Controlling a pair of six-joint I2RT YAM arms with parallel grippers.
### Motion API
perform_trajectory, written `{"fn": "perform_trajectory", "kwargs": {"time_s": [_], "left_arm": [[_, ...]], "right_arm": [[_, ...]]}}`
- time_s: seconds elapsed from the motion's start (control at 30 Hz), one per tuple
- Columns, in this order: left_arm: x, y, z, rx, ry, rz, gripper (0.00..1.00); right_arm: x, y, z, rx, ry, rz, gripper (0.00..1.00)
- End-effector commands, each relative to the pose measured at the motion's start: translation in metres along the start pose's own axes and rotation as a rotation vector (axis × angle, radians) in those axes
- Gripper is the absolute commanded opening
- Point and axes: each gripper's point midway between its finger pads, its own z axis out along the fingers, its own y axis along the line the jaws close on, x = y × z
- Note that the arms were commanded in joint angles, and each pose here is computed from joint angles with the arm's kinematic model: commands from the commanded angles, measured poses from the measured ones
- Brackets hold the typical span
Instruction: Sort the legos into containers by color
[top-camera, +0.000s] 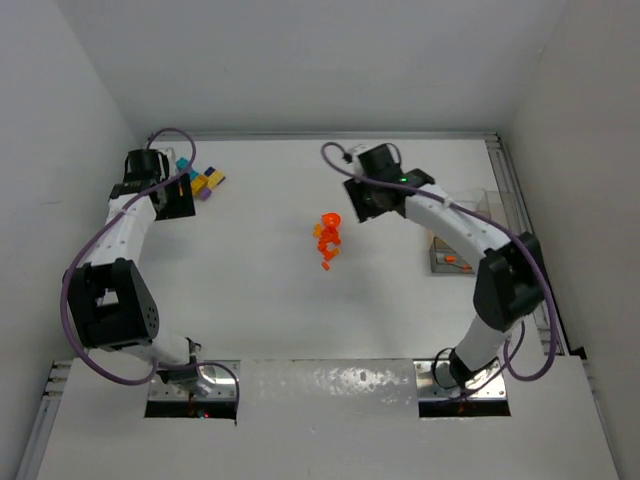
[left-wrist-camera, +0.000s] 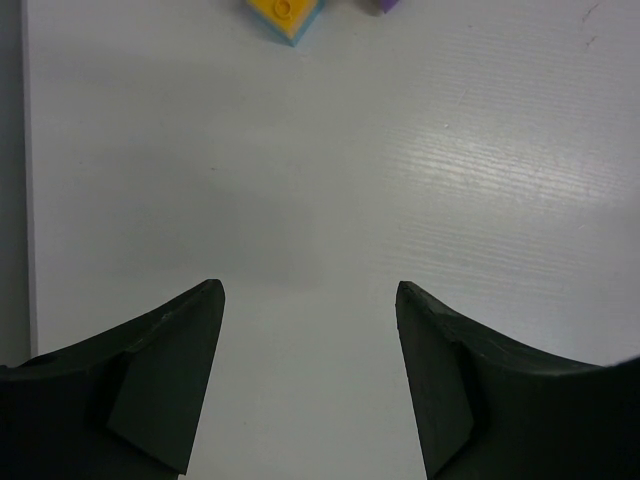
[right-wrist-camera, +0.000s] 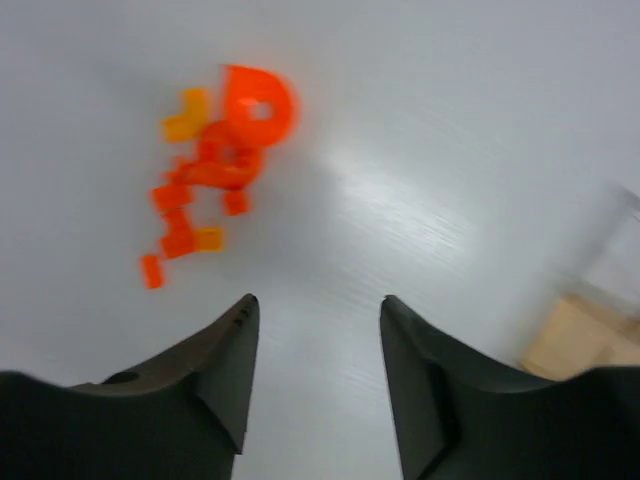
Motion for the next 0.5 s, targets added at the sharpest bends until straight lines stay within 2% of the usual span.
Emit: {"fn": "perform_trajectory", "kwargs": {"time_s": [0.0, 0.1, 0.17, 0.3, 0.37, 0.47], "left_arm": [[-0.026, -0.003, -0.009, 0.011, -0.073, 0.007, 0.68], [-0.025, -0.001, -0.011, -0.002, -0.079, 0.010, 0.68], [-0.021, 0.000, -0.010, -0.007, -0.077, 0.011, 0.68], [-0.019, -0.001, -0.008, 0.001, -0.073, 0.008, 0.68], [-0.022, -0.003, -0.009, 0.009, -0.081, 0.004, 0.68], [-0.024, -0.004, -0.011, 0.014, -0.082, 0.006, 0.67]], "right_arm": [[0.003, 0.092, 0.009, -0.261, 0.057, -0.183, 0.53], [0.011, 0.132, 0.015, -0.306, 0.057, -0.213, 0.59], [0.019, 0.150, 0.021, -0.330, 0.059, -0.201, 0.59], [0.050, 0.189, 0.035, -0.372, 0.116, -0.261, 0.58], [0.052, 0.199, 0.040, -0.395, 0.136, -0.237, 0.57], [0.054, 0.194, 0.054, -0.333, 0.151, -0.213, 0.51]]}}
